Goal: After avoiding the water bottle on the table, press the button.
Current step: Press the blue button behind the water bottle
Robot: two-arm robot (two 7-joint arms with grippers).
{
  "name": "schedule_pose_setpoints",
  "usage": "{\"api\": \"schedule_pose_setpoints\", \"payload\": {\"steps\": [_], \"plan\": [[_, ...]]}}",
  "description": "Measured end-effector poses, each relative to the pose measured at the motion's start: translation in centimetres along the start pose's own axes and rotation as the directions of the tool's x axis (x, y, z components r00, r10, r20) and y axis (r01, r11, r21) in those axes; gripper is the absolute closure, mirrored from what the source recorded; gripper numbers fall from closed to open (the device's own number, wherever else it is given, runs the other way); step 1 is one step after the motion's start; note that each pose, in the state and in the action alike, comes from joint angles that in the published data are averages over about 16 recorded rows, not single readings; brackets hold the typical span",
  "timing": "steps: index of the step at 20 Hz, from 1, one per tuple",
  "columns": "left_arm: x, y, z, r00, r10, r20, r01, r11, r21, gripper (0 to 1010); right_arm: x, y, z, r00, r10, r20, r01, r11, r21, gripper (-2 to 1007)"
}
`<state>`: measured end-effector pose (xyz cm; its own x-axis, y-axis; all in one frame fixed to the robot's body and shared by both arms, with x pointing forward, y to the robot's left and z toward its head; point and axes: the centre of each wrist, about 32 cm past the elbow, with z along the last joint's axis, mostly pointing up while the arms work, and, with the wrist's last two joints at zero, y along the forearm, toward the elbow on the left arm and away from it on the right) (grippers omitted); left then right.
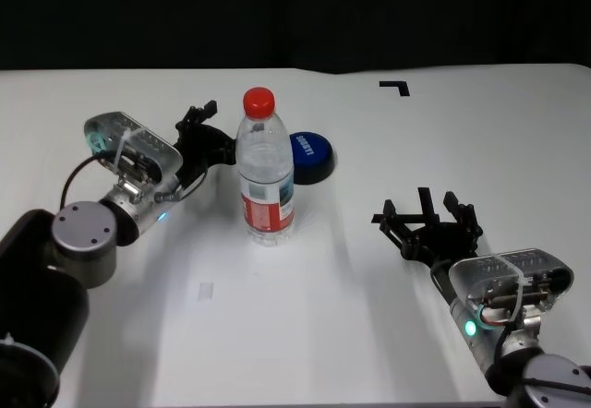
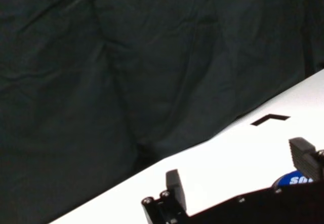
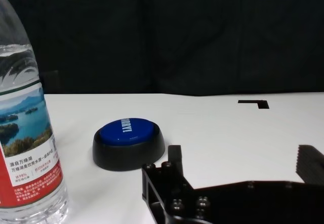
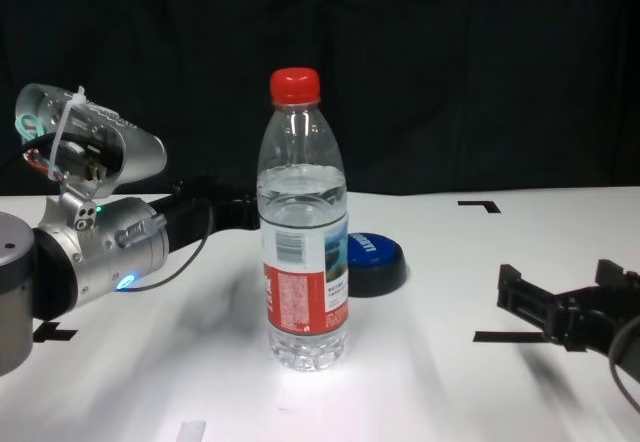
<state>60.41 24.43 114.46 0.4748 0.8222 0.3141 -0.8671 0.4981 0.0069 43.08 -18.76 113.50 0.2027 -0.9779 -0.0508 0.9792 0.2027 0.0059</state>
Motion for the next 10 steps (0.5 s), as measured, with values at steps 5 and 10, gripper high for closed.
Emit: {"api": "schedule_pose_setpoints", "payload": {"steps": [5, 10], "plan": [[0.24, 0.4, 0.06, 1.0, 0.026, 0.006, -0.026, 0.9996, 0.005, 7, 0.0, 0.0, 0.0, 1.0, 0.0, 0.0, 0.0, 1.0, 0.0, 2], [0.52, 1.2, 0.19, 0.998, 0.063, 0.013, -0.063, 0.9979, 0.012, 7, 0.0, 0.0, 0.0, 1.0, 0.0, 0.0, 0.0, 1.0, 0.0, 2]]}}
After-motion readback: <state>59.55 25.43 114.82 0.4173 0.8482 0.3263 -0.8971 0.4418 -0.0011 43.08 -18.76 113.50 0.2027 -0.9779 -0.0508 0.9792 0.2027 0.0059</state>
